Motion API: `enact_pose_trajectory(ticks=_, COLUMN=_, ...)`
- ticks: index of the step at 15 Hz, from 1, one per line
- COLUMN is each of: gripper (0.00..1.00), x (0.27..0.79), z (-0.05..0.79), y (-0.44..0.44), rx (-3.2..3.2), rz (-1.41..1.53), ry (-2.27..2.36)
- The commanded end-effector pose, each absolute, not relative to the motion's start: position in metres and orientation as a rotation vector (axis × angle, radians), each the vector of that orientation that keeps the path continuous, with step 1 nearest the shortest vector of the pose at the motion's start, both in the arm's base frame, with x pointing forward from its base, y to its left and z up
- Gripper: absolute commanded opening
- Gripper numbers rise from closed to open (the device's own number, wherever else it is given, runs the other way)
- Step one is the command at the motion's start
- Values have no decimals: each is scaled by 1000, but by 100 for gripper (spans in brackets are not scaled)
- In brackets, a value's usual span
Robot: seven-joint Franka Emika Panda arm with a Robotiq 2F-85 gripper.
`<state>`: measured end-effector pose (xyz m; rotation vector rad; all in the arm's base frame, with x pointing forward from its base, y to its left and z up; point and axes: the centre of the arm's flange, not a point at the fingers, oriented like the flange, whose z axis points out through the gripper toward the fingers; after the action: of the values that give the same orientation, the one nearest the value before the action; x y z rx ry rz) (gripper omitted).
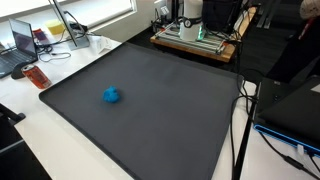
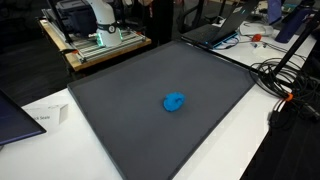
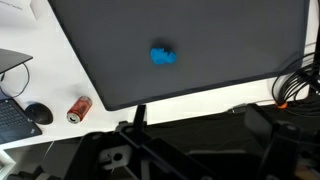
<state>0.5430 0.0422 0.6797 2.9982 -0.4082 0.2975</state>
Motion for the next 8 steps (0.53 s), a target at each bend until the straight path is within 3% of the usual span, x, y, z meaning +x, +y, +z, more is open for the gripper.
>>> enact_pose_trajectory(ticks=1, gripper=100, x=542, z=668, y=41, rx=3014, rz=247, ry=-390)
enact_pose_trajectory(ticks=8, gripper=100, x=560, z=646, y=38, rx=2961, rz=220, ry=-483)
